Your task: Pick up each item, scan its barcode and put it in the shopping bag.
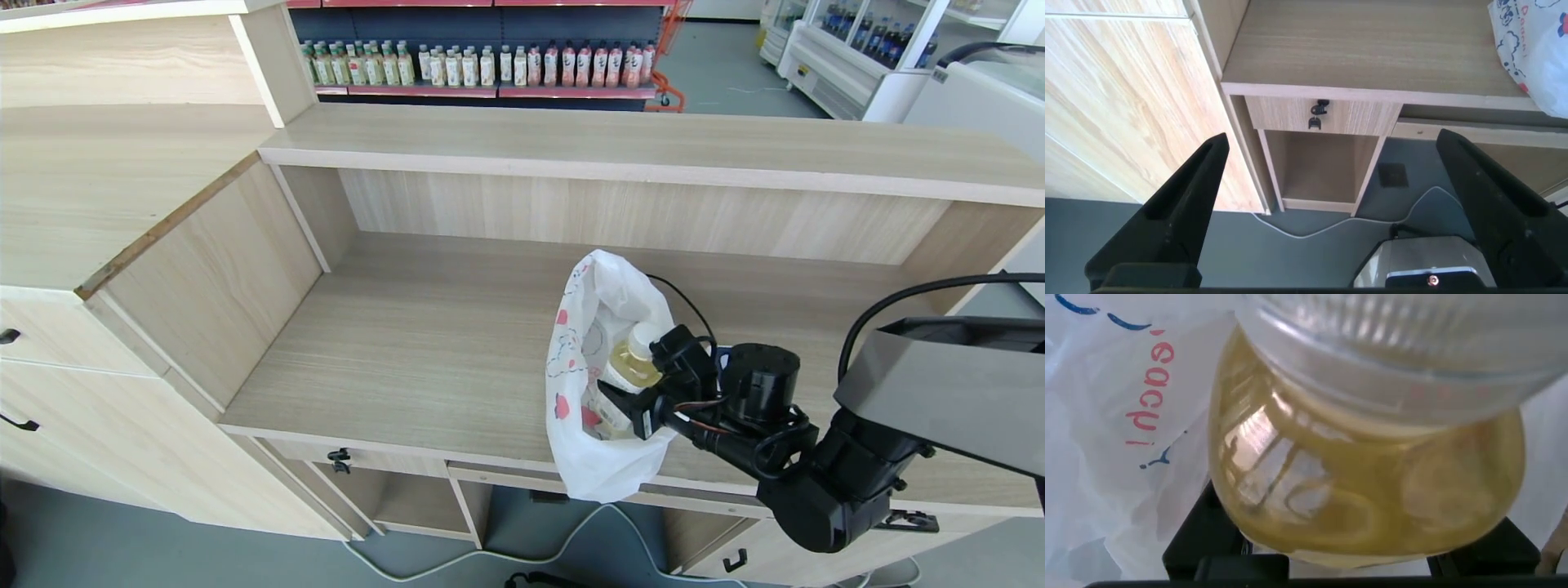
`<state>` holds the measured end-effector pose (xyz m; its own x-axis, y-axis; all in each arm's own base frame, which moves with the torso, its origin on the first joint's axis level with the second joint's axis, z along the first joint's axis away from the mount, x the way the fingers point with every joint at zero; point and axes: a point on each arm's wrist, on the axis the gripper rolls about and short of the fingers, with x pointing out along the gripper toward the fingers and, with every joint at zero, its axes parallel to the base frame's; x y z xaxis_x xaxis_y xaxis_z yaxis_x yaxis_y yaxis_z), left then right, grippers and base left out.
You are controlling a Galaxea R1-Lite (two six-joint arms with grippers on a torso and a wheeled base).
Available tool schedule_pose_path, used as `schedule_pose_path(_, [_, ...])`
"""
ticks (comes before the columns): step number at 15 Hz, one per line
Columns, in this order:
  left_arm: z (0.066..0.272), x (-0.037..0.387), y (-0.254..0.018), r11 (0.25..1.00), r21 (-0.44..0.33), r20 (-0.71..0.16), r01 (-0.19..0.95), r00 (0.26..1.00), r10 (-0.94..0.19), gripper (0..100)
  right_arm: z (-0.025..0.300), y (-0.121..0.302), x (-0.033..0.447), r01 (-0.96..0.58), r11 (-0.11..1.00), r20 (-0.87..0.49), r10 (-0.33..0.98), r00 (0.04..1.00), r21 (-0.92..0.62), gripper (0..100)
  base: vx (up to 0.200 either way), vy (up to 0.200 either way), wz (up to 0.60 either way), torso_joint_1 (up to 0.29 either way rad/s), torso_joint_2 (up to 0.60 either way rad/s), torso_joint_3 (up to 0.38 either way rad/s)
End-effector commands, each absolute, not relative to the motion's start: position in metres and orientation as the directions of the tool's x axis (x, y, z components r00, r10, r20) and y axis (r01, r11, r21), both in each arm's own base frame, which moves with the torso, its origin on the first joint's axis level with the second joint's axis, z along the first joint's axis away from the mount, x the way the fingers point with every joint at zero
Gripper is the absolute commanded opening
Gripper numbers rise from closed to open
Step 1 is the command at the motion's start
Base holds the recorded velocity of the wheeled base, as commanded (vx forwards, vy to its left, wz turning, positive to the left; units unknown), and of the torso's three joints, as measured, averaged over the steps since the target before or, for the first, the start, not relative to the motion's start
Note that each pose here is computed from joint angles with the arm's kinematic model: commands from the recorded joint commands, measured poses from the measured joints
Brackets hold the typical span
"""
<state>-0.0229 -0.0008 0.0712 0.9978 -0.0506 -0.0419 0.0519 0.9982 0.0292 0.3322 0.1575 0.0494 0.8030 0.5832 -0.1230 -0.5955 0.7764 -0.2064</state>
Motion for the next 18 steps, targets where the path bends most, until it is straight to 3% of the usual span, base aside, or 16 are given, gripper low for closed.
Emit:
schedule_pose_path(1, [0.071, -0.023, -0.001, 0.998, 0.029, -0.041, 0.052, 0.998, -0.051, 100, 0.041, 0.157, 0.333, -0.598, 0.776, -0.150, 0.579, 0.802, -0.201, 0, 0.000, 0.000, 0.00, 0.000, 0.00, 0.000])
schedule_pose_path(2, [0.071, -0.023, -0.001, 0.998, 0.029, -0.041, 0.052, 0.998, -0.051, 100, 0.041, 0.156, 0.334, -0.597, 0.777, -0.151, 0.577, 0.802, -0.202, 100, 0.000, 0.000, 0.00, 0.000, 0.00, 0.000])
schedule_pose_path(5, [0.071, -0.023, -0.001, 0.998, 0.029, -0.041, 0.052, 0.998, -0.051, 100, 0.060, 0.156, 0.329, -0.594, 0.780, -0.116, 0.583, 0.804, -0.197, 100, 0.000, 0.000, 0.00, 0.000, 0.00, 0.000])
schedule_pose_path(10, [0.071, -0.023, -0.001, 0.998, 0.029, -0.041, 0.052, 0.998, -0.051, 100, 0.139, 0.141, 0.287, -0.585, 0.791, -0.024, 0.591, 0.807, -0.180, 100, 0.000, 0.000, 0.00, 0.000, 0.00, 0.000])
schedule_pose_path(13, [0.071, -0.023, -0.001, 0.998, 0.030, -0.041, 0.050, 0.998, -0.049, 100, 0.161, 0.099, 0.241, -0.531, 0.825, -0.060, 0.530, 0.846, -0.193, 100, 0.000, 0.000, 0.00, 0.000, 0.00, 0.000])
schedule_pose_path(16, [0.071, -0.023, -0.001, 0.998, 0.030, -0.041, 0.052, 0.998, -0.051, 100, 0.191, 0.024, 0.196, -0.217, 0.934, -0.075, 0.204, 0.976, -0.283, 100, 0.000, 0.000, 0.00, 0.000, 0.00, 0.000])
schedule_pose_path(18, [0.071, -0.023, -0.001, 0.998, 0.029, -0.041, 0.052, 0.998, -0.051, 100, 0.195, -0.005, 0.185, -0.077, 0.959, -0.107, 0.049, 0.993, -0.273, 100, 0.000, 0.000, 0.00, 0.000, 0.00, 0.000])
